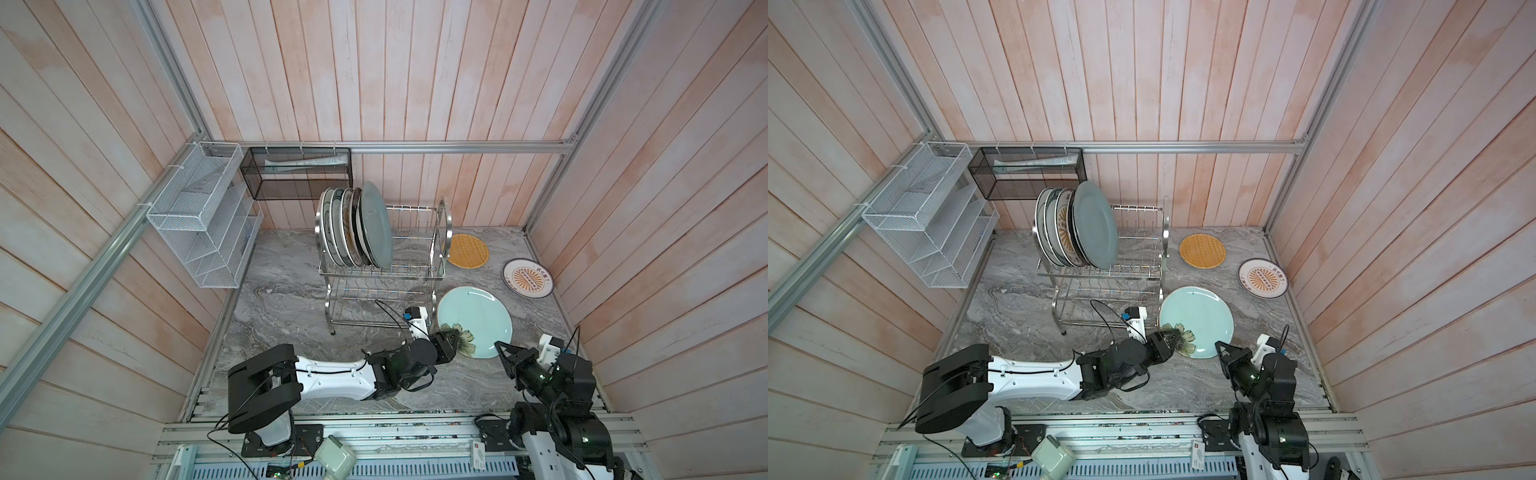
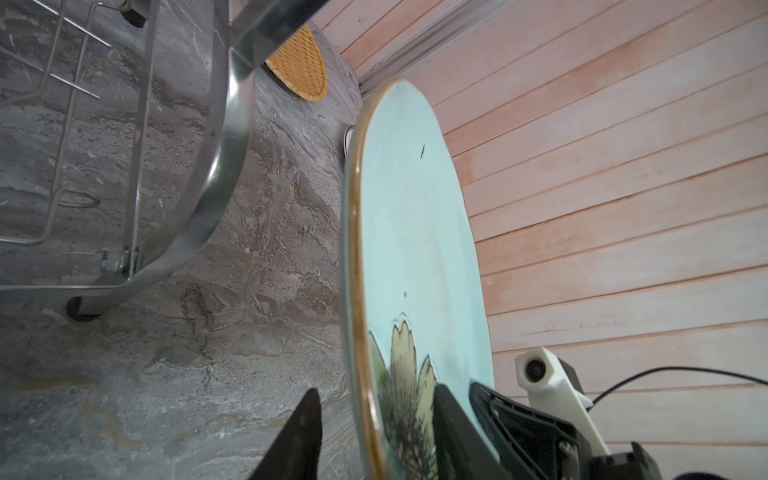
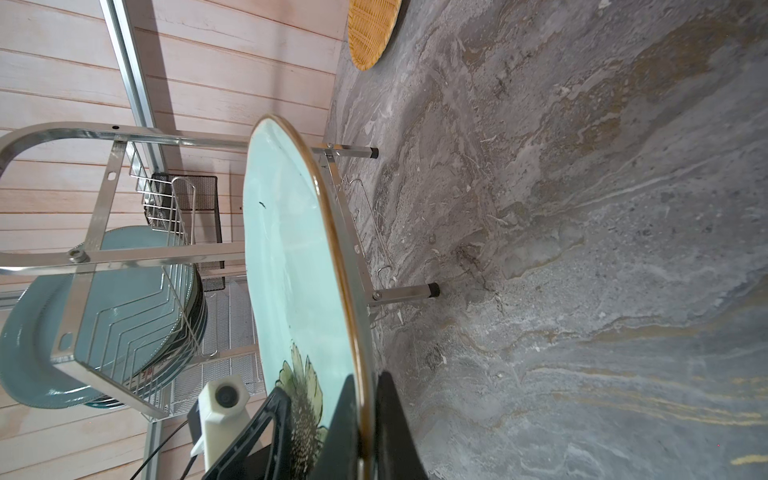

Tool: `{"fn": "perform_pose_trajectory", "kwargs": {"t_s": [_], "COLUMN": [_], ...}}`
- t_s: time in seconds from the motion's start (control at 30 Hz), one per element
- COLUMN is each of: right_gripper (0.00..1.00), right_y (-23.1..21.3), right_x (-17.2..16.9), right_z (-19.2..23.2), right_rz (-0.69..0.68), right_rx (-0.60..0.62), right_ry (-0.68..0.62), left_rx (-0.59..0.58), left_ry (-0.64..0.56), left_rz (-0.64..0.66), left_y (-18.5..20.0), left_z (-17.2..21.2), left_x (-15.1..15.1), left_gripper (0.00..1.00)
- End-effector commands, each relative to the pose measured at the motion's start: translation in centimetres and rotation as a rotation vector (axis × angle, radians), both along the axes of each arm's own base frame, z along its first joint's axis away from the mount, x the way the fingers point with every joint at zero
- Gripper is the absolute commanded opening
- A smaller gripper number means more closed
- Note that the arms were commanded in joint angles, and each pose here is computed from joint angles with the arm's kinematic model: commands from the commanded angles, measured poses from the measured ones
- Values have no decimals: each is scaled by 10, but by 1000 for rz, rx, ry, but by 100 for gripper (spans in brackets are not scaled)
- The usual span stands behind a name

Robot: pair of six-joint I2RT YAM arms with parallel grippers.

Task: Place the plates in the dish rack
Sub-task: 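Swing the left gripper over and grasp the raised plate edge, then lift the plate with the left gripper while the right gripper opens and withdraws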

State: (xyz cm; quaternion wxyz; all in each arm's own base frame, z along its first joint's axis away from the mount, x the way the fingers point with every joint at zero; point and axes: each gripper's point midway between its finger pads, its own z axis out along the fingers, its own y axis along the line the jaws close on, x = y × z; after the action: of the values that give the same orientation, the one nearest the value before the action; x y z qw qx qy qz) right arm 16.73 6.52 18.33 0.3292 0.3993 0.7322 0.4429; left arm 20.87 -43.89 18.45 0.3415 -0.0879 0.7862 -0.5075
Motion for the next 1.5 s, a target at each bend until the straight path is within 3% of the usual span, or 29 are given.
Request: {"fn": "perform_pose_trajectory", "kwargs": {"t_s": [0.0, 0.27, 0.37, 0.4, 0.47, 0.53, 0.93, 1.07, 1.23, 1.47], "right_gripper": [0, 0, 0, 11, 47, 97, 98, 98, 98, 98], "right_y": [6, 7, 9, 9, 7, 6, -18, -26, -23, -16], "right_x": [-1, 1, 3, 3, 5, 8, 59, 78, 91, 104], "right_z": [45, 49, 55, 58, 61, 60, 72, 58, 19, -14], "right_rz": [30, 34, 57, 62, 61, 59, -47, -67, -12, 37], "right_rx": [22, 24, 3, -12, -41, -54, -171, -229, -305, -328], "right_ry": [-160, -171, -197, -212, -226, -219, -249, -245, -230, -307], "left_rx": [-66, -194, -271, -273, -265, -257, -182, -132, -16, -24], "left_ry": [7, 37, 15, 15, 16, 16, -7, -52, -223, -316], "left_rz": [10, 9, -3, -3, -2, -6, 15, -16, 6, -53], "left_y": [-10, -17, -12, -10, -6, -3, 55, 77, 117, 139], "left_z": [9, 19, 30, 30, 32, 33, 33, 39, 82, 141], "left_x": [8, 8, 5, 3, 0, -5, -26, -38, -39, -54], "left_gripper": [32, 2, 0, 0, 0, 0, 0, 0, 0, 0]}}
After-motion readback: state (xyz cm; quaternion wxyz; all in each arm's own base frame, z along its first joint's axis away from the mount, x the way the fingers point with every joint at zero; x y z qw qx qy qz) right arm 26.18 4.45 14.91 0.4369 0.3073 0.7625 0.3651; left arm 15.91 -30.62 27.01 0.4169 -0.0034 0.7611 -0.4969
